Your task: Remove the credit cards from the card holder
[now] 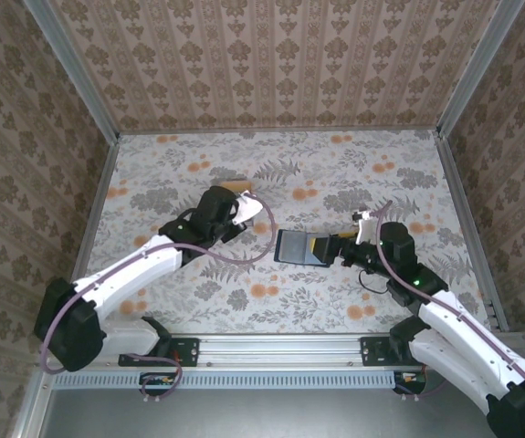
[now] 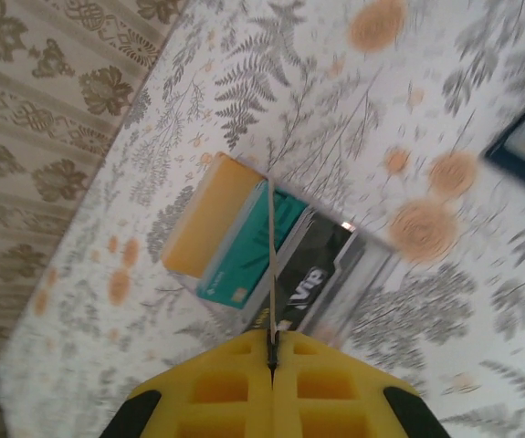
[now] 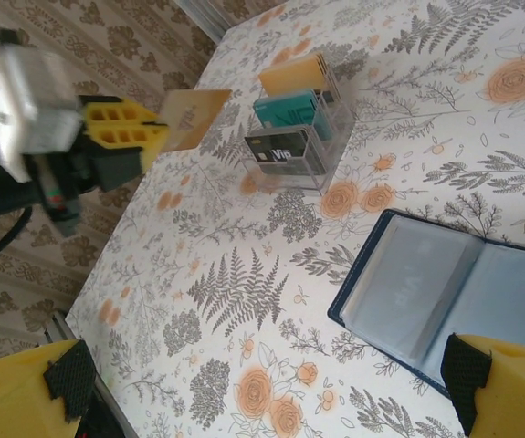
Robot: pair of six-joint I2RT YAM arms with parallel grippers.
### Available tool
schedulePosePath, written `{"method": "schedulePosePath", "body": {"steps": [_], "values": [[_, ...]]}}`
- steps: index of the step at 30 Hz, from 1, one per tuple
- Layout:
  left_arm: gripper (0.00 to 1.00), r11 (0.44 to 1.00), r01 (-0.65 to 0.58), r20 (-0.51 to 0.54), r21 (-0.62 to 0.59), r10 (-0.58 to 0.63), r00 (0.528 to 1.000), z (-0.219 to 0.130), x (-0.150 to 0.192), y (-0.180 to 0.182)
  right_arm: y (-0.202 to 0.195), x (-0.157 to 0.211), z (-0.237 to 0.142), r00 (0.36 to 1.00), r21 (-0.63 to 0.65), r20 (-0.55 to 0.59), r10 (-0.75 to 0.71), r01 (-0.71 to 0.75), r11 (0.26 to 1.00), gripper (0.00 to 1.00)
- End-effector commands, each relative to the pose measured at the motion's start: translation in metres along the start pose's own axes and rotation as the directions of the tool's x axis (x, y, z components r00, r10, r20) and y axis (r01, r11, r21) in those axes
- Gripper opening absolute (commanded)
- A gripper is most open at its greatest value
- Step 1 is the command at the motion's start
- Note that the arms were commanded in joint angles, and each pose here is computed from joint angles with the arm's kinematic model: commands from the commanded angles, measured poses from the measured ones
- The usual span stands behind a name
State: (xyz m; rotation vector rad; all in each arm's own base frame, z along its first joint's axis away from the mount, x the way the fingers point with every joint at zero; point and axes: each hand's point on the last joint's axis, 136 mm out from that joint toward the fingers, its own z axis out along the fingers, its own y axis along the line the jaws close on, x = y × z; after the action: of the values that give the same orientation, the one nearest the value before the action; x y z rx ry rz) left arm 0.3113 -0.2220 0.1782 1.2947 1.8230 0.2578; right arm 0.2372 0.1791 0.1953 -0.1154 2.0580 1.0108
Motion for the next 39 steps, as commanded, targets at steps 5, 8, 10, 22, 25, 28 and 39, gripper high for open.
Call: {"method": "schedulePosePath", "body": {"steps": [5,8,10,22,25,28,39], "values": [[0.00,0.921,-0.385,-0.078,-0.061,0.380,0.922,0.029,0.009,0.031,-0.001,0.000,-0.002,0.999,-0.002,0.025,-0.024,0.024,1.000,1.00],[0.00,0.889,-0.453,-0.109,-0.069,0.445,0.889,0.044,0.013,0.039,-0.001,0.001,-0.002,0.999,-0.002,0.024,-0.024,0.024,1.000,1.00],[0.00,0.888,-0.454,-0.110,-0.069,0.446,0.888,0.051,0.012,0.045,-0.002,0.001,-0.002,0.999,0.000,0.024,-0.023,0.023,1.000,1.00],[0.00,0.912,-0.409,-0.095,-0.011,0.406,0.909,0.085,0.010,0.056,-0.007,0.003,0.002,1.000,0.021,0.015,-0.025,0.025,0.999,1.00],[0.00,0.913,-0.408,-0.100,0.002,0.406,0.908,0.093,0.012,0.054,-0.008,0.004,0.003,1.000,0.026,0.011,-0.025,0.024,0.999,1.00],[0.00,0.913,-0.408,-0.112,0.023,0.408,0.906,0.101,0.017,0.050,-0.009,0.004,0.003,1.000,0.030,0.009,-0.024,0.023,0.999,1.00],[0.00,0.919,-0.391,-0.143,0.056,0.395,0.907,0.118,0.025,0.050,-0.011,0.005,0.003,1.000,0.036,0.007,-0.023,0.023,0.999,1.00]]}}
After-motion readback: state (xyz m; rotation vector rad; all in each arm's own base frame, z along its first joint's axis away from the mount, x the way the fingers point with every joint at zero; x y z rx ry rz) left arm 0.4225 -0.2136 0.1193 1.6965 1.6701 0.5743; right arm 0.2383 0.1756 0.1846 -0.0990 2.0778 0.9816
